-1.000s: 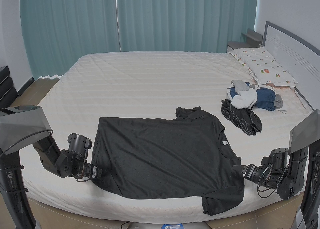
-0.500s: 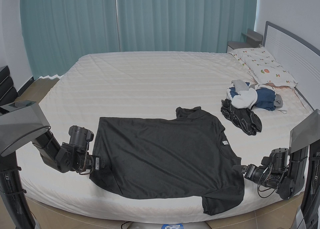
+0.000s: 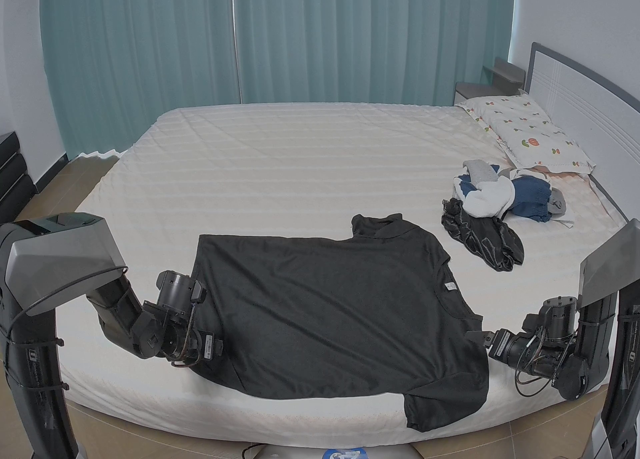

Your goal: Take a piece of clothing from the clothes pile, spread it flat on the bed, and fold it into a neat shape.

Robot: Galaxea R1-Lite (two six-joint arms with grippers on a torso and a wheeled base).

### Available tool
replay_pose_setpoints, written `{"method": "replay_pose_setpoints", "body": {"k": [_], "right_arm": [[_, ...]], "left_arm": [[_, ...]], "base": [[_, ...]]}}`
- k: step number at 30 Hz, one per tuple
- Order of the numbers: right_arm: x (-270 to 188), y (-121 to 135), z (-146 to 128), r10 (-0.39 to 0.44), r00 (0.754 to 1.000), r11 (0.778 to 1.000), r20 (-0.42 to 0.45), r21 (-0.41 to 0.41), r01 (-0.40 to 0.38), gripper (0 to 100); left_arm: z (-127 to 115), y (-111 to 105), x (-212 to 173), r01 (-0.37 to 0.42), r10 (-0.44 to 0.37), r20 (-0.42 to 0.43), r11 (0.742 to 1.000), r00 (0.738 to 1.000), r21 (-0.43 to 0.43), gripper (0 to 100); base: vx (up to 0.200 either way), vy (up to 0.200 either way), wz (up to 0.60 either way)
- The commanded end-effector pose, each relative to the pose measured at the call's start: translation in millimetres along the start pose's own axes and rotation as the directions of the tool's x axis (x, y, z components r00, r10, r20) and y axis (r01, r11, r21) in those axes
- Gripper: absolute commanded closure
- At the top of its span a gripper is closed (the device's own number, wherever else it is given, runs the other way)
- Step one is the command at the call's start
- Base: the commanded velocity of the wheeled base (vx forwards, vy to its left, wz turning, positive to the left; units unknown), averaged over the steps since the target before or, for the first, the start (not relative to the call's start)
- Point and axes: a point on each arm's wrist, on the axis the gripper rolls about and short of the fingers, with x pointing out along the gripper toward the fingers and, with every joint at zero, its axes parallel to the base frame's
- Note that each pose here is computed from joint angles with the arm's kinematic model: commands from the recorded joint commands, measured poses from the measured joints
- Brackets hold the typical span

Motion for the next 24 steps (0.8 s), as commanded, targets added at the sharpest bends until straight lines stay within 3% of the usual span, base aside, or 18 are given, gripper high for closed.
{"method": "replay_pose_setpoints", "body": {"k": [1,3,6,9,10,15,24], "right_arm": [[0,1,1,0.009,1.000,1.000,0.011,-0.003,-0.009,0],[0,1,1,0.009,1.000,1.000,0.011,-0.003,-0.009,0],[0,1,1,0.009,1.000,1.000,0.011,-0.003,-0.009,0],[0,1,1,0.010,1.000,1.000,0.012,-0.004,-0.010,0],[0,1,0,0.009,1.000,1.000,0.008,-0.005,-0.009,0],[0,1,0,0.010,1.000,1.000,0.008,-0.006,-0.010,0],[-1,1,0,0.009,1.000,1.000,0.004,-0.006,-0.009,0]], "left_arm": [[-12,7,2,-0.020,0.020,-0.046,1.000,0.999,0.002,0],[-12,7,2,-0.020,0.020,-0.046,1.000,0.999,0.002,0],[-26,28,-6,-0.059,0.057,-0.096,0.998,0.994,-0.024,0],[-27,30,-7,-0.062,0.059,-0.101,0.998,0.993,-0.026,0],[-36,42,-18,-0.082,0.077,-0.122,0.996,0.990,-0.036,0],[-49,60,-40,-0.108,0.102,-0.139,0.994,0.985,-0.030,0],[-66,73,-50,-0.167,0.155,-0.191,0.985,0.969,-0.047,0]], "base": [[0.000,0.000,0.00],[0.000,0.000,0.00],[0.000,0.000,0.00],[0.000,0.000,0.00],[0.000,0.000,0.00],[0.000,0.000,0.00],[0.000,0.000,0.00]]}}
